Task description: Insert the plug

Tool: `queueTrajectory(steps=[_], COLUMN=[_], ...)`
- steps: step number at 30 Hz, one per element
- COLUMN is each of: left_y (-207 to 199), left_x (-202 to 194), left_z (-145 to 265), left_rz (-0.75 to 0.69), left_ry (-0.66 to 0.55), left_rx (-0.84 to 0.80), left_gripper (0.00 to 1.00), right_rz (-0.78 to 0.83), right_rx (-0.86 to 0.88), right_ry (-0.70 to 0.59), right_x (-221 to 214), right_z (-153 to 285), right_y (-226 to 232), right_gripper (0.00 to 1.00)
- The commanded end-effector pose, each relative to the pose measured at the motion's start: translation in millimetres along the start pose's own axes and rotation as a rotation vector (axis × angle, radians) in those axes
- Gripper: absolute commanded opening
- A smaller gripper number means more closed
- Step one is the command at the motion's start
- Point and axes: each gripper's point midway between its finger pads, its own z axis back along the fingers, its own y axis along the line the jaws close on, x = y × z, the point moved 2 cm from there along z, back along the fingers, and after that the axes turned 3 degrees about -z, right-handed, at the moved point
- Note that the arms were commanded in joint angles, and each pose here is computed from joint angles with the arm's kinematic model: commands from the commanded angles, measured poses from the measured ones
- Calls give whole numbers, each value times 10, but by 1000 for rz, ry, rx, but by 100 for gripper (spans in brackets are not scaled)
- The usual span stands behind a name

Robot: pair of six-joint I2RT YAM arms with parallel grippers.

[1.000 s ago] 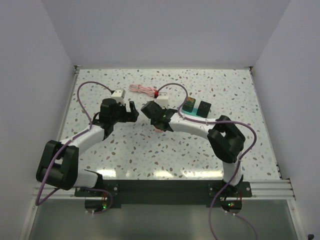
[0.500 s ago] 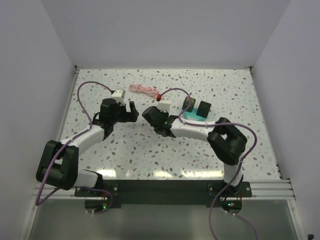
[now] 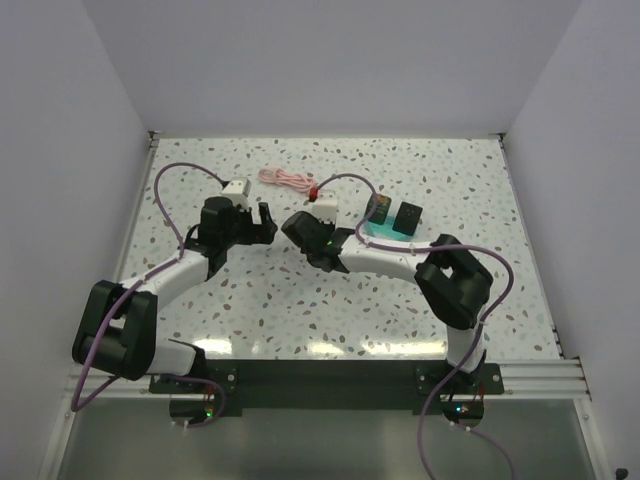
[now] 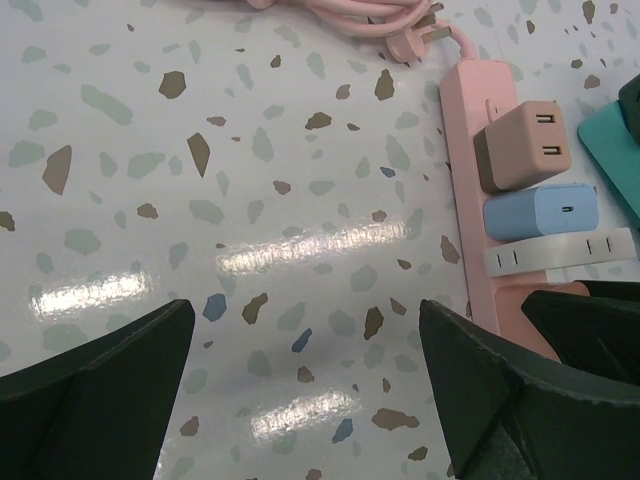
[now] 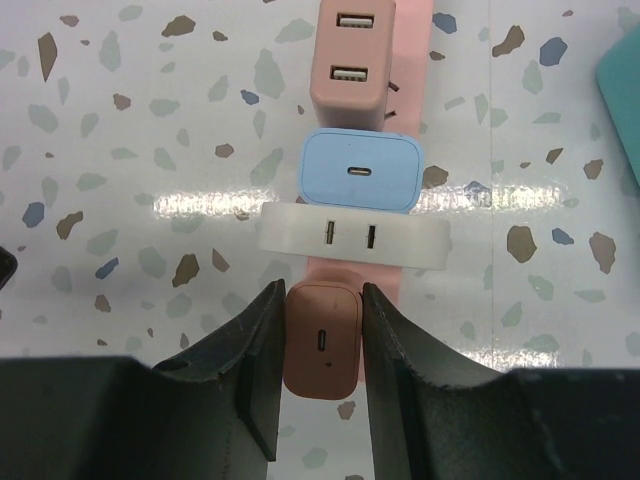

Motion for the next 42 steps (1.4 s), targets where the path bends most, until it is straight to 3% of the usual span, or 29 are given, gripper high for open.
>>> queueTrajectory(steps=[1, 3, 8, 11, 19, 28, 33, 42], left_y=[48, 56, 59, 74, 135, 202, 241, 384], left_x=[115, 100, 100, 115, 225, 459, 614, 733], left_z=[20, 4, -29, -38, 92, 417, 729, 1217], left_rz=[-19, -18, -18, -18, -18, 3, 31, 97], left_ry=[-40, -31, -27, -29, -83, -207, -294, -402], left_rx=[21, 25, 26, 36, 88, 160, 211, 334], left_gripper=[100, 100, 100, 100, 100, 100, 100, 100], right_rz=[304, 307, 298, 268, 230, 140, 98, -114], right_rx=[-89, -72, 17, 68, 176, 148, 13, -229], right_ry=[297, 244, 148, 98, -61, -310, -387, -609], right_x=[-740, -566, -164, 92, 558, 940, 995, 1285], right_z=[206, 218, 306, 390, 876, 1269, 1237, 1769], right_y=[-451, -366, -153, -105, -283, -1220, -1876, -2828], right_gripper=[23, 34, 49, 67, 73, 84, 99, 99])
